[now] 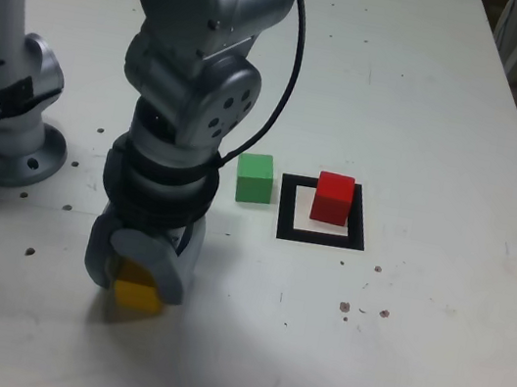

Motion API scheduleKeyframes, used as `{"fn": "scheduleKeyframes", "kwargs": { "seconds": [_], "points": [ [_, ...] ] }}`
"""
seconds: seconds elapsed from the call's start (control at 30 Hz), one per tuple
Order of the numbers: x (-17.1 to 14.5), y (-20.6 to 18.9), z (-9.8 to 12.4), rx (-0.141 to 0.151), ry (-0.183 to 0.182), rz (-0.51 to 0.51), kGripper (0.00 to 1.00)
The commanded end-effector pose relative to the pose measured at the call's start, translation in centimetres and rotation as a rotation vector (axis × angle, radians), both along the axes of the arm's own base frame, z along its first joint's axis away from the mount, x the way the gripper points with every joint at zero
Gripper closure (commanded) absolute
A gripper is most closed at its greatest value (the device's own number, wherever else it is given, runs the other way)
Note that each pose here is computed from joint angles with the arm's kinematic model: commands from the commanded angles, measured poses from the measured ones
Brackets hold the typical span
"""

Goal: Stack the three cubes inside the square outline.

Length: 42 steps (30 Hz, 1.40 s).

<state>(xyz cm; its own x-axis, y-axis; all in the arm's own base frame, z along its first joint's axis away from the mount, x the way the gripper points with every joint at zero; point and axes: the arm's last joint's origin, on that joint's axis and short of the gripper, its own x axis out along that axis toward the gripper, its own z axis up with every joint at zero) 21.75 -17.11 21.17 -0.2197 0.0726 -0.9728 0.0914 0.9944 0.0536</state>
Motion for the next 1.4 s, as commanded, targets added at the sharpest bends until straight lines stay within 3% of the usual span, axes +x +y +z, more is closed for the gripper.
{"fn": "scheduleKeyframes", "kwargs": {
  "seconds": [0.0, 0.13, 0.23, 0.43, 0.7, 0.87, 1.07, 1.37],
  "points": [
    [0.2, -0.2, 0.1, 0.025, 0.035, -0.008, 0.66],
    [1.0, -0.8, 1.7, 0.077, 0.09, -0.028, 0.67],
    [1.7, -1.2, 3.2, 0.096, 0.106, -0.054, 0.67],
    [3.2, -0.9, 6.5, 0.076, 0.039, -0.11, 0.67],
    [6.0, 3.2, 11.0, 0.071, -0.053, -0.139, 0.67],
    [7.9, 6.5, 12.6, 0.063, -0.087, -0.125, 0.67],
    [10.2, 9.8, 12.7, 0.067, -0.09, -0.082, 0.67],
    [14.8, 10.6, 9.6, 0.072, -0.048, -0.052, 0.67]
  ]
}}
